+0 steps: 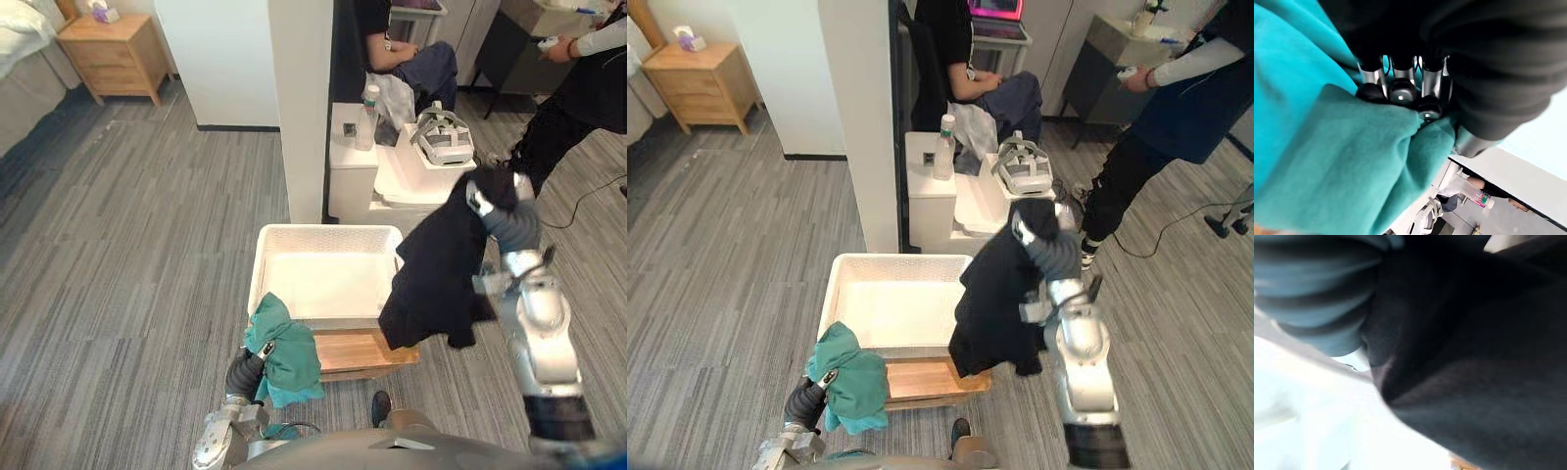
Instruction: Tidy the bed and pick cloth on bed and put in laundry
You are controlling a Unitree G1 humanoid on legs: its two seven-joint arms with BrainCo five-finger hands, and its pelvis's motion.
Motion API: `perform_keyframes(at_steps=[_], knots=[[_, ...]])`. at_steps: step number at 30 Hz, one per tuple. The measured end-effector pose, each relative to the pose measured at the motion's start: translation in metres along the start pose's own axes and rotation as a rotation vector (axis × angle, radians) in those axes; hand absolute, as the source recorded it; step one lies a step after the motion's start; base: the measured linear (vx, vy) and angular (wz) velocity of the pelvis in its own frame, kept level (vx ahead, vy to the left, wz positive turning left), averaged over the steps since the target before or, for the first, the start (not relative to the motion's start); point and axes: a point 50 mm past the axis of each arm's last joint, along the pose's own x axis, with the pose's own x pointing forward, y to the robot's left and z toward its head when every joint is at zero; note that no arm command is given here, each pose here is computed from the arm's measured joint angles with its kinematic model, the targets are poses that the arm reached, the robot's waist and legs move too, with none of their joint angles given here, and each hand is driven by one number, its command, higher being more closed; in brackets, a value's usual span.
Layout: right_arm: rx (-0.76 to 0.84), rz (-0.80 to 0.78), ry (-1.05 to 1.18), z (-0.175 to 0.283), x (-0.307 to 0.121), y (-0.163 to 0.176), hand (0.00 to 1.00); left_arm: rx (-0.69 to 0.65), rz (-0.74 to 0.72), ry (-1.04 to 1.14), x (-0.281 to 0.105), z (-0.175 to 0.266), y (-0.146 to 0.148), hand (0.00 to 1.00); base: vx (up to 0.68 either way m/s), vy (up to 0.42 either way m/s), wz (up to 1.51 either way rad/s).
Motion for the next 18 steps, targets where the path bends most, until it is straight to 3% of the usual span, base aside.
perform_keyframes(at_steps=[7, 18], knots=[[-0.018, 0.117, -0.063, 0.027, 0.070, 0.010, 1.00, -0.002, -0.020, 0.068, -0.001, -0.014, 0.005, 1.00, 0.00, -0.007, 0.08], [0.001, 0.132, 0.142, -0.006, 0.097, 0.020, 1.00, -0.002, -0.039, 0.112, 0.005, -0.016, 0.000, 1.00, -0.01, -0.018, 0.13]])
